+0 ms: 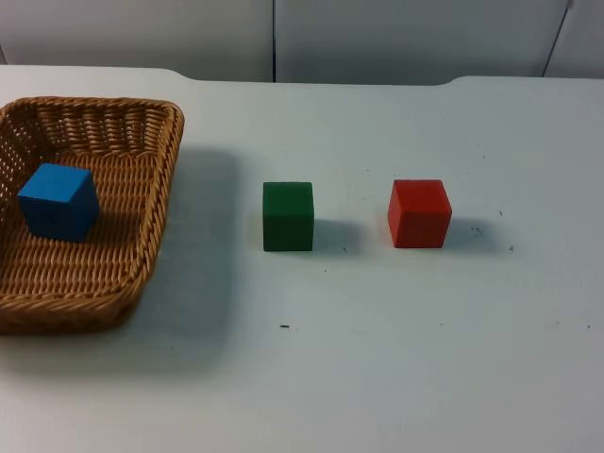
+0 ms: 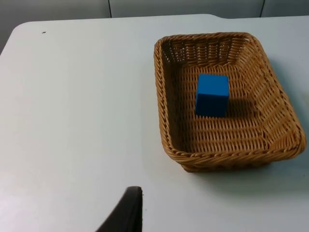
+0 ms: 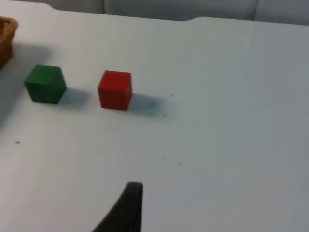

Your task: Pick up the basket with the left hand and place the blue cube into the basket with the right hand.

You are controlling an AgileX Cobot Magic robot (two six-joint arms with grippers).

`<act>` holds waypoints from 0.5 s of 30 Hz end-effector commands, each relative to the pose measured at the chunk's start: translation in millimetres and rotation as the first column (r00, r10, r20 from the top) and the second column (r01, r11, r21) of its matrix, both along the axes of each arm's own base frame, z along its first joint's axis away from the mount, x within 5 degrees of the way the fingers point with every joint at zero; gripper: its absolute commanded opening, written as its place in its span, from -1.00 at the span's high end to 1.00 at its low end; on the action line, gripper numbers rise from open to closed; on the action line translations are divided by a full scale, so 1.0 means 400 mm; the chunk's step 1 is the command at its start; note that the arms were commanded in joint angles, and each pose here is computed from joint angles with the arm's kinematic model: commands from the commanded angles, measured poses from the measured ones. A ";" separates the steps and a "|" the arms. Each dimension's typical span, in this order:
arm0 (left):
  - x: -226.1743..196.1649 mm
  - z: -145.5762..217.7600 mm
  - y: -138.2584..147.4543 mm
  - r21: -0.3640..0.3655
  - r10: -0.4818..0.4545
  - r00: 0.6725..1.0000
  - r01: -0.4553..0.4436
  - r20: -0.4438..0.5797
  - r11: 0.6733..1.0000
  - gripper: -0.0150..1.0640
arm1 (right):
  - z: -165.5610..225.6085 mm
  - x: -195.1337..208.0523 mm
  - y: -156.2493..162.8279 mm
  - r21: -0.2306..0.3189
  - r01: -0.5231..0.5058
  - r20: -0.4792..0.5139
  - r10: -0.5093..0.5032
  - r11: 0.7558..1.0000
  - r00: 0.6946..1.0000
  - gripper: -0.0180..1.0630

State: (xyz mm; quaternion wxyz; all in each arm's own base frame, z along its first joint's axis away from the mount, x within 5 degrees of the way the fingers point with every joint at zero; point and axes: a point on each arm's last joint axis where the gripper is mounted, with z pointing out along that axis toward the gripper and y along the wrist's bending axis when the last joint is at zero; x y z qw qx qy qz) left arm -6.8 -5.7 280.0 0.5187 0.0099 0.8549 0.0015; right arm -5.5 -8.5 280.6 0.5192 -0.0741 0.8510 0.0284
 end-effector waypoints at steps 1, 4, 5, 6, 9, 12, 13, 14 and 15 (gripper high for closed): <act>-0.001 -0.001 0.000 -0.001 -0.010 1.000 0.010 0.004 1.000 -0.98 | -0.006 0.000 -0.001 -0.005 0.097 -0.001 -0.097 0.995 0.995 -0.98; -0.001 -0.001 0.000 -0.001 -0.017 1.000 0.017 0.004 1.000 -0.98 | -0.006 -0.001 0.000 -0.005 0.138 -0.001 -0.138 0.990 0.990 -0.98; -0.001 -0.001 0.000 -0.001 -0.018 1.000 0.018 0.004 1.000 -0.98 | -0.006 -0.001 0.000 -0.005 0.156 -0.001 -0.156 0.988 0.988 -0.98; -0.001 -0.001 0.000 -0.001 -0.018 1.000 0.018 0.004 1.000 -0.98 | -0.006 -0.001 0.000 -0.005 0.156 -0.001 -0.156 0.988 0.988 -0.98; -0.001 -0.001 0.000 -0.001 -0.018 1.000 0.018 0.004 1.000 -0.98 | -0.006 -0.002 0.001 -0.005 0.168 -0.001 -0.168 0.986 0.986 -0.98; -0.001 -0.001 0.000 -0.001 -0.018 1.000 0.018 0.004 1.000 -0.98 | -0.006 -0.002 0.001 -0.005 0.168 -0.001 -0.168 0.986 0.986 -0.98; -0.001 -0.001 0.000 -0.001 -0.018 1.000 0.018 0.004 1.000 -0.98 | -0.006 -0.002 0.001 -0.005 0.168 -0.001 -0.168 0.986 0.986 -0.98; -0.001 -0.001 0.000 -0.001 -0.018 1.000 0.018 0.004 1.000 -0.98 | -0.006 -0.002 0.001 -0.005 0.168 -0.001 -0.168 0.986 0.986 -0.98; -0.001 -0.001 0.000 -0.001 -0.018 1.000 0.018 0.004 1.000 -0.98 | -0.006 -0.002 0.001 -0.005 0.168 -0.001 -0.168 0.986 0.986 -0.98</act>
